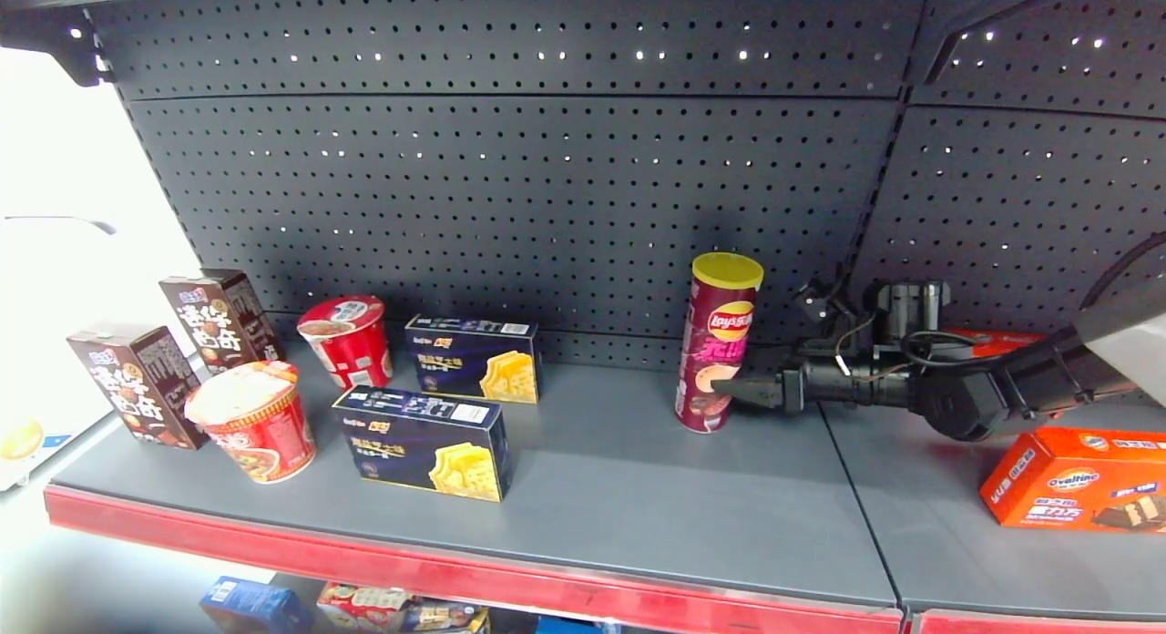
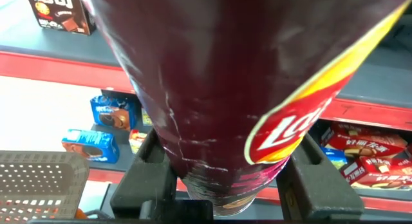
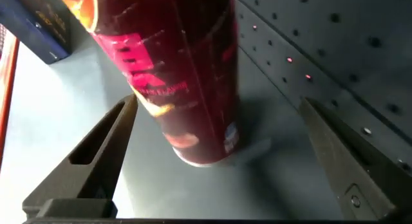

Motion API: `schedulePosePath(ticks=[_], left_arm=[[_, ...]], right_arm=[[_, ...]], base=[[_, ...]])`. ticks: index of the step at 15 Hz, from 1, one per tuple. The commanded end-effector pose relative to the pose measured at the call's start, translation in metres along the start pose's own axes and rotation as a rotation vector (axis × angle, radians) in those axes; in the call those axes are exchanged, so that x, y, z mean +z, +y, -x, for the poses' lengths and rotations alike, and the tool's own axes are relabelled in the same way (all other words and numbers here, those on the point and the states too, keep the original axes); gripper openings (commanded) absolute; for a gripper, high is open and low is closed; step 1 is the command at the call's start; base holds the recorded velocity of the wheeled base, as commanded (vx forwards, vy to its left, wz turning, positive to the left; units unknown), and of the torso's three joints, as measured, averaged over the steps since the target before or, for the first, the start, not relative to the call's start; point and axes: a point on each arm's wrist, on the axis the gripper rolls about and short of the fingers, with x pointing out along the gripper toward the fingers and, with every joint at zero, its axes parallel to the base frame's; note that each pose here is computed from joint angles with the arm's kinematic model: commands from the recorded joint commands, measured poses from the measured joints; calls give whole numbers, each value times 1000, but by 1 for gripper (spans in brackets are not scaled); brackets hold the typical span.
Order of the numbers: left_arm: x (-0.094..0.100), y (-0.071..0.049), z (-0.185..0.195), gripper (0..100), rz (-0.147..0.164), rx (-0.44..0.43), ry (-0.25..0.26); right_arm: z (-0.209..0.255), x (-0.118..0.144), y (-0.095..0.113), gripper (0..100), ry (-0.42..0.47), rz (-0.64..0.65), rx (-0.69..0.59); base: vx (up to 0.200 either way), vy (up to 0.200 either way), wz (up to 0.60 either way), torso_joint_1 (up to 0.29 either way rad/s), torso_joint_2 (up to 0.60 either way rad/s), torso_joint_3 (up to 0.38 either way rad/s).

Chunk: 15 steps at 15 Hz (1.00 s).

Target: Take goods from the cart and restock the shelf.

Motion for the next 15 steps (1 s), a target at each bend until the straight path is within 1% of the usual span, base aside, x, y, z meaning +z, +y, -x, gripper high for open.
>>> schedulePosePath(ticks=[1,3,7,11,15], left_arm=[[1,0,1,0,1,0,-6],[3,0,1,0,1,-1,-12],[2,0,1,0,1,0,-7],[2,0,0,0,1,0,-6],[1,0,0,0,0,1,-1]], right_arm=[[-10,-6,0,100,9,-5,16],[-15,-10,1,100,16,-9,28],[-22,-7,-1,100,7,0,34],[-40,-9,3,100,6,-10,67],[-49,-9,3,100,-22,-15,76]], base=[[0,0,0,0,0,0],[0,0,0,0,0,0],[0,0,0,0,0,0],[0,0,0,0,0,0],[0,0,0,0,0,0]])
